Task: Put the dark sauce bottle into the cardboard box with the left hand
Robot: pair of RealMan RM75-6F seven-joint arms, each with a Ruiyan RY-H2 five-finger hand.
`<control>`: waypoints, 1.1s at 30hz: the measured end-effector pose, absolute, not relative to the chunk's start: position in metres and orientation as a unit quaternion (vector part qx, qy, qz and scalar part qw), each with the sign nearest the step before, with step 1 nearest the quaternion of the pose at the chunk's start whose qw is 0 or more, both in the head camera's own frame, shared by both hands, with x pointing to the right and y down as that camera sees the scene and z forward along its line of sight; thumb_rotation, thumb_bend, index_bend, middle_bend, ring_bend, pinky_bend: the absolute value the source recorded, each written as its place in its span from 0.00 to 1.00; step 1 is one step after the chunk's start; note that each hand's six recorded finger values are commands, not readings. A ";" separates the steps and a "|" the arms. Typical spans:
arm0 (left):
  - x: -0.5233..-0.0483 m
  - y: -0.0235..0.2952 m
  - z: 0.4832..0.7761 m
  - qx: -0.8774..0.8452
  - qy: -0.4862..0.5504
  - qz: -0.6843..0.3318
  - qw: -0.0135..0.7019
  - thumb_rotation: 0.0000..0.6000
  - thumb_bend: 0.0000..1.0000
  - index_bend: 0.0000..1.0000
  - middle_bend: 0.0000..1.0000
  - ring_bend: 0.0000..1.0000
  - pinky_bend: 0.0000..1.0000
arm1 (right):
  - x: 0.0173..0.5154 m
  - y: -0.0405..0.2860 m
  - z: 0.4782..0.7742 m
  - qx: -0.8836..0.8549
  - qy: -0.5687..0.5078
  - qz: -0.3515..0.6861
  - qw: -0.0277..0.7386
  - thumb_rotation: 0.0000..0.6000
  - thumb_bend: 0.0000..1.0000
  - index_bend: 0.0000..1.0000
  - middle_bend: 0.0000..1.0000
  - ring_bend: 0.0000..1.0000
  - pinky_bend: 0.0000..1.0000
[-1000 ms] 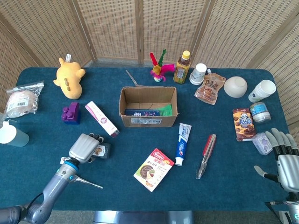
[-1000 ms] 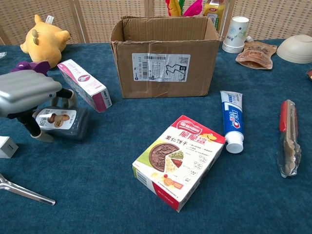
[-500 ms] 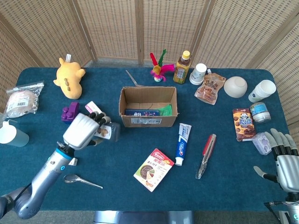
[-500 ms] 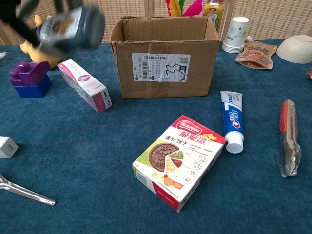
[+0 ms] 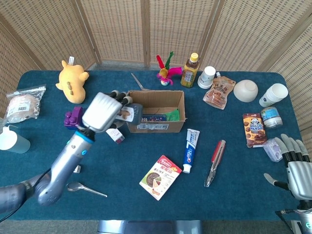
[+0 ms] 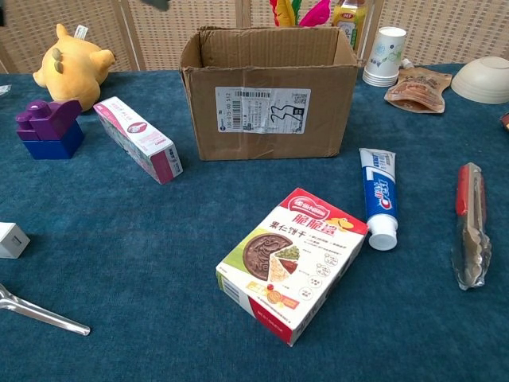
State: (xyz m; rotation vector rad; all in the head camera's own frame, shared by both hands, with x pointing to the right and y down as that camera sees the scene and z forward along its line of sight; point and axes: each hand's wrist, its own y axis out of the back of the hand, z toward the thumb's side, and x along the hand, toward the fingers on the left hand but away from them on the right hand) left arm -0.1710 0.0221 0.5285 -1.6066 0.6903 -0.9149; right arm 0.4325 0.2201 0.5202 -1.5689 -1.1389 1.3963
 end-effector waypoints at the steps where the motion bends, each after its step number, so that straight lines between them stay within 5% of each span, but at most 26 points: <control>1: -0.163 0.018 0.530 -0.678 0.288 -0.389 0.554 1.00 0.18 0.49 0.54 0.52 0.74 | 0.433 0.220 0.521 -0.611 -0.444 0.544 0.366 1.00 0.00 0.00 0.00 0.00 0.00; 7: -0.132 -0.001 0.547 -0.668 0.265 -0.413 0.560 1.00 0.18 0.48 0.50 0.49 0.72 | 0.435 0.219 0.520 -0.614 -0.451 0.540 0.358 1.00 0.00 0.00 0.00 0.00 0.00; 10: -0.121 -0.008 0.561 -0.665 0.259 -0.430 0.553 1.00 0.17 0.38 0.28 0.31 0.64 | 0.438 0.218 0.520 -0.615 -0.454 0.540 0.352 1.00 0.00 0.00 0.00 0.00 0.00; 12: -0.117 -0.012 0.570 -0.662 0.256 -0.442 0.548 1.00 0.15 0.22 0.08 0.13 0.55 | 0.440 0.217 0.522 -0.617 -0.453 0.542 0.348 1.00 0.00 0.00 0.00 0.00 0.00; 14: -0.112 -0.016 0.579 -0.661 0.252 -0.456 0.540 1.00 0.13 0.09 0.00 0.03 0.49 | 0.442 0.216 0.524 -0.618 -0.452 0.544 0.344 1.00 0.00 0.00 0.00 0.00 0.00; 17: -0.102 -0.014 0.589 -0.667 0.245 -0.467 0.526 1.00 0.11 0.00 0.00 0.00 0.43 | 0.443 0.214 0.524 -0.618 -0.453 0.543 0.343 1.00 0.00 0.00 0.00 0.00 0.00; 27: -0.092 -0.011 0.573 -0.670 0.263 -0.446 0.531 1.00 0.10 0.00 0.00 0.00 0.36 | 0.440 0.216 0.523 -0.620 -0.451 0.541 0.347 1.00 0.00 0.00 0.00 0.00 0.00; 33: -0.119 0.000 0.557 -0.675 0.275 -0.440 0.525 1.00 0.11 0.00 0.00 0.00 0.08 | 0.437 0.217 0.522 -0.621 -0.447 0.539 0.352 1.00 0.00 0.00 0.00 0.00 0.00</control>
